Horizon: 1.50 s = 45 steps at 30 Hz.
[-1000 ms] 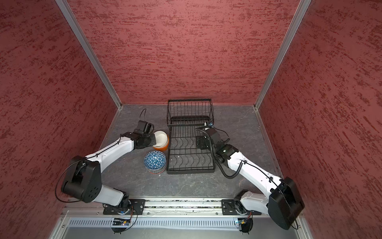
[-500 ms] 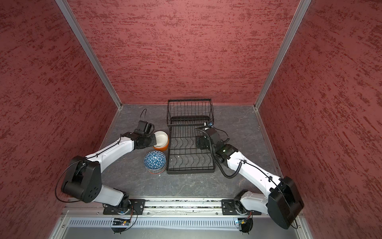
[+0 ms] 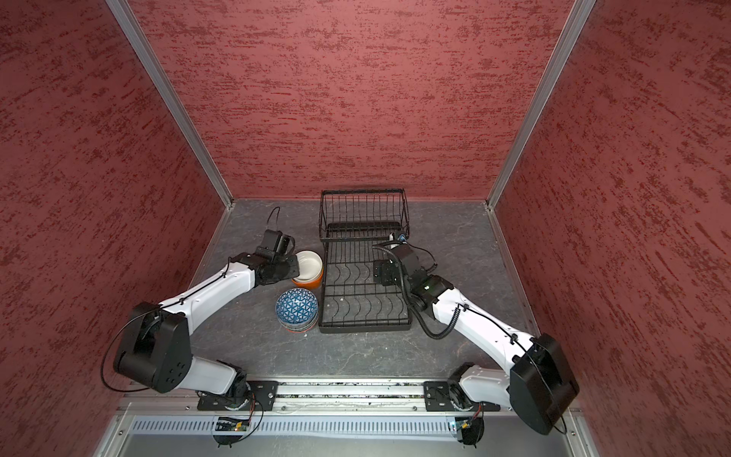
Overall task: Load bowls into a dish rack
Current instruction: Place the bowl on a stack of bowls, then pick up the bowl.
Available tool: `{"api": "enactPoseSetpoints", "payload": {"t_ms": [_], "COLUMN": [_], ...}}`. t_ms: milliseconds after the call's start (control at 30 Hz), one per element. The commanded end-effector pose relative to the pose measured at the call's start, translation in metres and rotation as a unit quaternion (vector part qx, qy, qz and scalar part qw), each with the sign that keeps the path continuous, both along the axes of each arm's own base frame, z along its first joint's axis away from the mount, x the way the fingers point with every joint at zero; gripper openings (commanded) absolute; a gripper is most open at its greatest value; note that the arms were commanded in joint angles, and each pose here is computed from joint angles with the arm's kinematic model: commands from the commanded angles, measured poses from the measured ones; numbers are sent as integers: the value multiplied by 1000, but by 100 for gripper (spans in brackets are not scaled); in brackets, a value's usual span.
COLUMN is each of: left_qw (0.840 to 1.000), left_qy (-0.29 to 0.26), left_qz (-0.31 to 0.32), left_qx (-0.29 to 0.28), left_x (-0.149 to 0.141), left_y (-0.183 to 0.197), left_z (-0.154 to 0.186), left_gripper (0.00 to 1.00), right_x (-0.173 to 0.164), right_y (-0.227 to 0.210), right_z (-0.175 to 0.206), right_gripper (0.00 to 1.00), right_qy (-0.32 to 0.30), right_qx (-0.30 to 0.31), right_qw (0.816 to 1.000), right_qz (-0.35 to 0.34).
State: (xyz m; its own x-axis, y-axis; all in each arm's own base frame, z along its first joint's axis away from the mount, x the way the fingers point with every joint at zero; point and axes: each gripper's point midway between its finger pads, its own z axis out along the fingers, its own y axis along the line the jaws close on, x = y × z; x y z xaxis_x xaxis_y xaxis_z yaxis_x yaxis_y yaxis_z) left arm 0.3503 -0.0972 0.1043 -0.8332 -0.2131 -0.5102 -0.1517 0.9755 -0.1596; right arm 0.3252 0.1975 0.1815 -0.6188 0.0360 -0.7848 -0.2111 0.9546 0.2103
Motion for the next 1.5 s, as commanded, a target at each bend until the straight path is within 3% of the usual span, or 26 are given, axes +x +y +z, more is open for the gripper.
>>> {"api": "enactPoseSetpoints", "payload": {"t_ms": [0, 300, 1000, 1467], "left_qw": [1000, 1000, 999, 998], "left_qy": [-22, -27, 19, 13], "left_qz": [0, -2, -7, -6], "left_qx": [8, 14, 49, 57], "left_x": [6, 17, 28, 29], "left_y": [2, 1, 1, 1], "left_z": [19, 27, 8, 10], "left_gripper": [44, 44, 29, 4], "right_x": [1, 0, -2, -2], "right_y": [6, 3, 0, -2], "right_z": [4, 6, 4, 4], "right_gripper": [93, 94, 93, 94], "right_qy": [-7, -11, -12, -14], "right_qx": [7, 5, 1, 2], "right_qw": [1000, 1000, 1000, 1000], "right_qz": [10, 6, 3, 0]}}
